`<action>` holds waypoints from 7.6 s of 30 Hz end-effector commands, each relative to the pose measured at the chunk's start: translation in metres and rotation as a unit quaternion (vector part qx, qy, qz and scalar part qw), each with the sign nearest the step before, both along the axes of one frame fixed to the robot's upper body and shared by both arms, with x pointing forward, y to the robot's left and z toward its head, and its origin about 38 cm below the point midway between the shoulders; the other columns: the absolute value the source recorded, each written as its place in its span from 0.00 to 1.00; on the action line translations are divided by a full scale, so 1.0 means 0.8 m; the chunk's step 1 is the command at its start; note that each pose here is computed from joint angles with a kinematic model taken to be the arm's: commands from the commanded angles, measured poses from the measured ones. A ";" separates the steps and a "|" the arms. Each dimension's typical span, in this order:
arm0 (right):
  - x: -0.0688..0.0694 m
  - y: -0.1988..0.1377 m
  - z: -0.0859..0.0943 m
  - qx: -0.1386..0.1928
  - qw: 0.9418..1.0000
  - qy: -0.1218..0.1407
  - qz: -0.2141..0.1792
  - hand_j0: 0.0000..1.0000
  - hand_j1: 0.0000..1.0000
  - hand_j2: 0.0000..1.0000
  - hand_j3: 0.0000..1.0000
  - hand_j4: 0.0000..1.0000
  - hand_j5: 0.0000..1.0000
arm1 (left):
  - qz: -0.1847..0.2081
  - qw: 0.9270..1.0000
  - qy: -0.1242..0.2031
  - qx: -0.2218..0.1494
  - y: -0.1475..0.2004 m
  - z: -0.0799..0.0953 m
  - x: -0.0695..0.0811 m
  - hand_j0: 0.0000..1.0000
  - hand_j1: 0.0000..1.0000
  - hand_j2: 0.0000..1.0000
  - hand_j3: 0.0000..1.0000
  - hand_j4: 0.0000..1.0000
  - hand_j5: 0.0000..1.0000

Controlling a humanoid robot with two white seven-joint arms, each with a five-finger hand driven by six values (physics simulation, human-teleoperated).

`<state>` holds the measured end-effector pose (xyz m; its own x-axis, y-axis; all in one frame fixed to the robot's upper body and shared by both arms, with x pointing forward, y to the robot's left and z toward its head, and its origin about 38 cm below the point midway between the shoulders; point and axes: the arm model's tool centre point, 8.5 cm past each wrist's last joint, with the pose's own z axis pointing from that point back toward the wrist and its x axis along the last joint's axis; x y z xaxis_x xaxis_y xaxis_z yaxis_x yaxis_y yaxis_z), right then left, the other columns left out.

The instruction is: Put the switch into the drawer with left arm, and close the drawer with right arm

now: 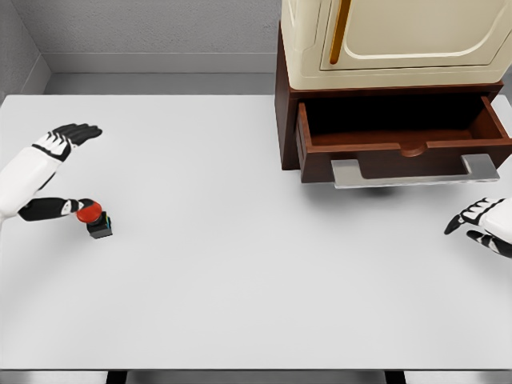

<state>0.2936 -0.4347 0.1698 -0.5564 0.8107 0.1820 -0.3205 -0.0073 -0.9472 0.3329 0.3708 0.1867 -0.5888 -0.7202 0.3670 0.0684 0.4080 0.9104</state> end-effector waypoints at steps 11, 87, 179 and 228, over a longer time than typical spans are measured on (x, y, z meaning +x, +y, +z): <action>0.000 0.011 0.009 0.007 1.000 -0.010 0.012 0.52 0.52 0.52 0.52 0.52 0.52 | -0.107 0.980 0.115 -0.119 -0.009 -0.005 -0.010 1.00 1.00 1.00 1.00 1.00 1.00; 0.000 0.012 0.017 0.005 1.000 -0.017 0.015 0.52 0.52 0.52 0.52 0.52 0.52 | -0.018 0.921 0.272 -0.277 0.046 -0.137 -0.012 0.79 0.79 0.79 0.79 0.79 0.79; -0.001 0.005 0.024 0.006 1.000 -0.023 0.008 0.53 0.53 0.53 0.53 0.53 0.53 | -0.239 0.956 0.064 -0.156 -0.282 0.049 0.096 0.45 0.45 0.45 0.45 0.45 0.45; 0.001 0.001 0.028 0.004 1.000 -0.028 0.003 0.54 0.54 0.54 0.54 0.54 0.54 | -0.239 0.966 -0.059 0.076 -0.414 0.138 0.105 0.46 0.46 0.46 0.46 0.46 0.46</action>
<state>0.2940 -0.4343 0.1915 -0.5713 0.8065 0.1522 -0.2675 -0.0077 -0.9635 0.4159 0.0423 0.3060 -0.9022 -0.3975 0.1676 0.0811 0.2253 0.9709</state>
